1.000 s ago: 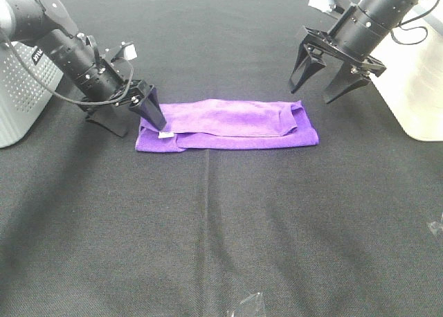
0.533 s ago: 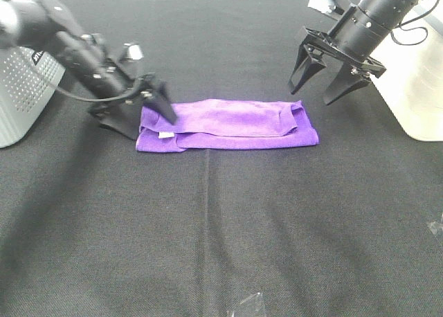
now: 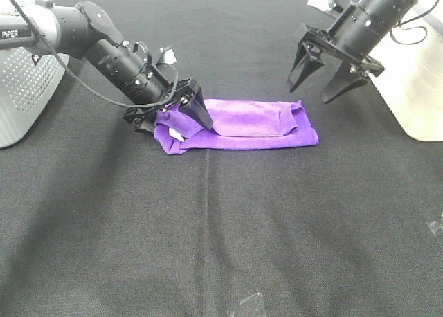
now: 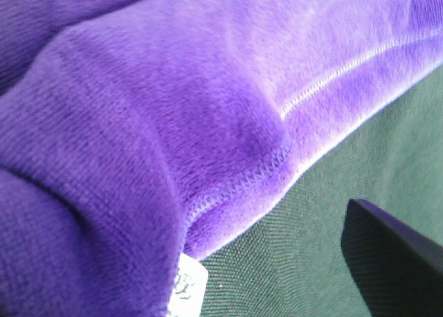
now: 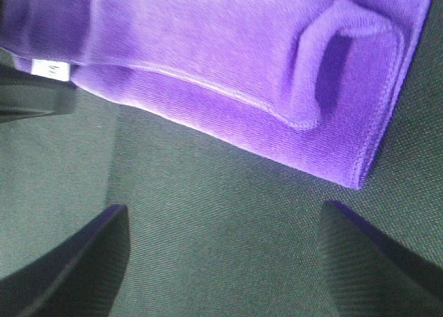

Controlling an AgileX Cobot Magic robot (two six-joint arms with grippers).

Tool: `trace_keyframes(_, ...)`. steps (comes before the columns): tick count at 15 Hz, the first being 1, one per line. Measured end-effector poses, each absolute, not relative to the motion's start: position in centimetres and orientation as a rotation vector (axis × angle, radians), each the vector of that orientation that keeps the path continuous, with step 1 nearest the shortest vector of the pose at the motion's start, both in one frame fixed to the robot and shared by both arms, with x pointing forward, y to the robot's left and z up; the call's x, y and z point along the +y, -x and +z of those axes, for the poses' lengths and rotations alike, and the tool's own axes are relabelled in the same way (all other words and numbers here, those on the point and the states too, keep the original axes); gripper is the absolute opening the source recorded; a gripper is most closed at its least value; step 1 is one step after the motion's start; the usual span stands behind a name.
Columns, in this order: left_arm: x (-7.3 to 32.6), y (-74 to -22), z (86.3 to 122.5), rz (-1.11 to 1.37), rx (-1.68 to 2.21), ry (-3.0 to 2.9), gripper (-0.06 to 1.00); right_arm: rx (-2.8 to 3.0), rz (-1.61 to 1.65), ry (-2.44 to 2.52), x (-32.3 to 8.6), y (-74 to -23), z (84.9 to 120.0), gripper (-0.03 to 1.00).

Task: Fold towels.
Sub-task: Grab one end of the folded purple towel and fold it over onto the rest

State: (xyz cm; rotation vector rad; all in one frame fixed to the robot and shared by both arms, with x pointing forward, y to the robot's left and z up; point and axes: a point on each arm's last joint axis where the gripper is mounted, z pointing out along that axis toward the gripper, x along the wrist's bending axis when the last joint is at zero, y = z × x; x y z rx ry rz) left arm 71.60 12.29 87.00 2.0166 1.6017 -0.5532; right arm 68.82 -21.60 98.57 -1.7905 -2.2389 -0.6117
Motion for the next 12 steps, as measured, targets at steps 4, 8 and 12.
trace_keyframes(4, 12.6, -71.7, 86.1, -0.519, 1.632, -2.074, 0.07, -2.259, -0.696, 1.843, -21.8, -67.8, 102.8, 0.72)
trace_keyframes(8, 12.5, -72.5, 89.5, -0.413, 1.536, -2.191, 0.05, -2.279, -0.802, 1.878, -22.1, -65.4, 107.6, 0.72)
trace_keyframes(12, 9.6, -73.5, 95.5, -0.235, 1.335, -2.169, 0.05, -2.335, -0.88, 1.888, -22.4, -63.7, 110.9, 0.72)
